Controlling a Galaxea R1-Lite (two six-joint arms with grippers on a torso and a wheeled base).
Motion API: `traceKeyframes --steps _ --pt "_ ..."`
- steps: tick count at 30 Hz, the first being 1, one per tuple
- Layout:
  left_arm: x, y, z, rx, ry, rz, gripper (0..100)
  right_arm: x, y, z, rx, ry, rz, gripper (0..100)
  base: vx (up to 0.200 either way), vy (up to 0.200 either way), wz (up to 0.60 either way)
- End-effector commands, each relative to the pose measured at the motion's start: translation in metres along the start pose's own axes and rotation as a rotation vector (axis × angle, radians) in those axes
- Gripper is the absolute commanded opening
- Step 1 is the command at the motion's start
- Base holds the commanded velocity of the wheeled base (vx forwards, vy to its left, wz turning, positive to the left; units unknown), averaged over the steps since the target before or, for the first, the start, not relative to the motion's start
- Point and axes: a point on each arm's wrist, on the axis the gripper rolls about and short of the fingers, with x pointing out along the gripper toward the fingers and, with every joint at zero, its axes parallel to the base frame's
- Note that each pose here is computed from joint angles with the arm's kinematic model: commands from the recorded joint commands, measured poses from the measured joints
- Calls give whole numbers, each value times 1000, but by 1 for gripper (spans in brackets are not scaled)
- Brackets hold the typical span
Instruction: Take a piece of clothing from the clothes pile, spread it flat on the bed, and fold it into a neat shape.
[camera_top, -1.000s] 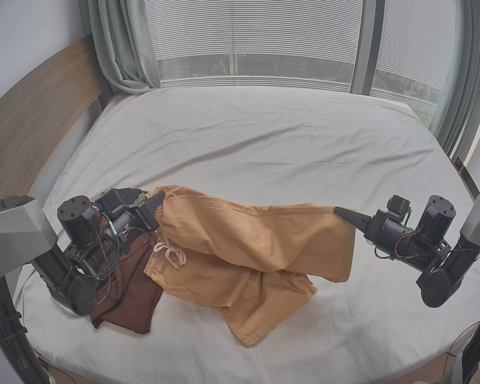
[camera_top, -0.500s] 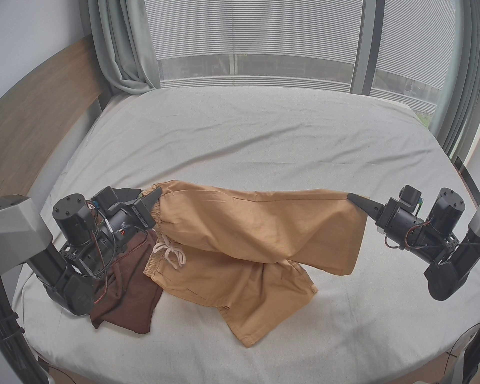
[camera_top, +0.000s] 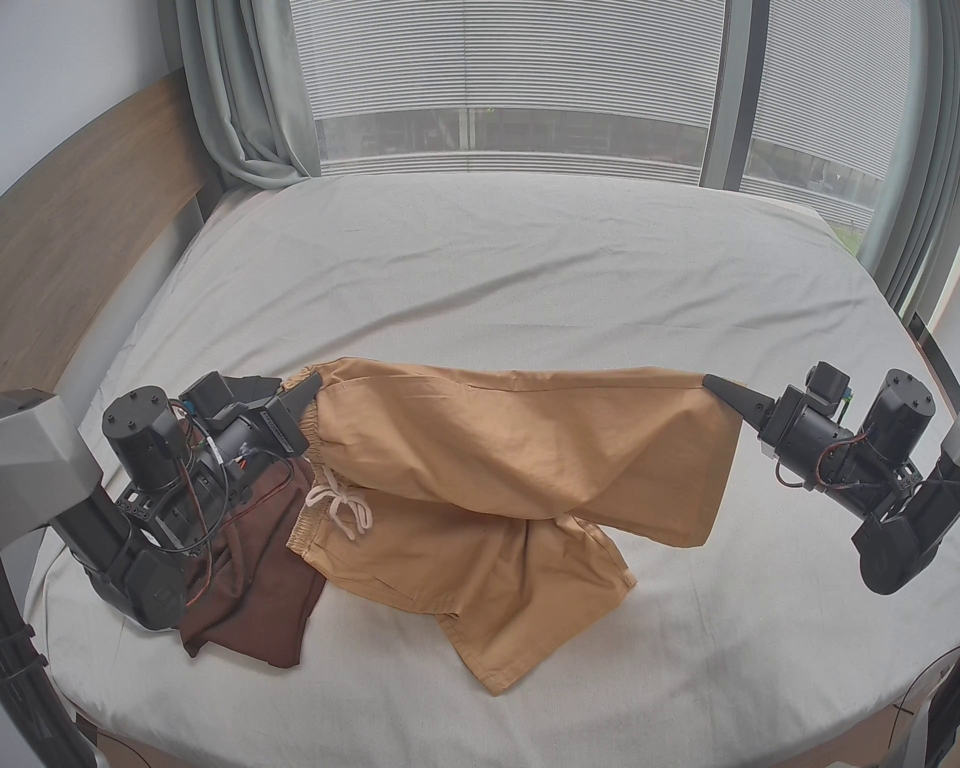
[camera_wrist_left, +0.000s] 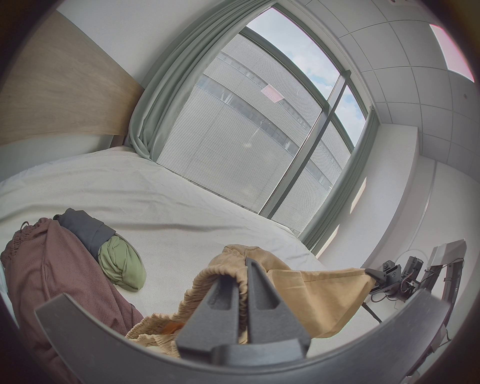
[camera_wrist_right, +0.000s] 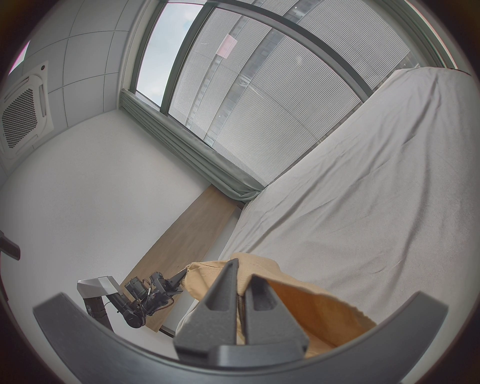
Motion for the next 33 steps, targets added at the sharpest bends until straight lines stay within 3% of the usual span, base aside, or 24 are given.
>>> traceKeyframes --steps 1,33 --pt "-1 4 3 2 -5 2 0 0 -2 5 -7 -16 -1 0 0 0 0" --pt "-6 20 16 18 -40 43 0 -5 -14 28 -43 -91 -32 0 0 0 0"
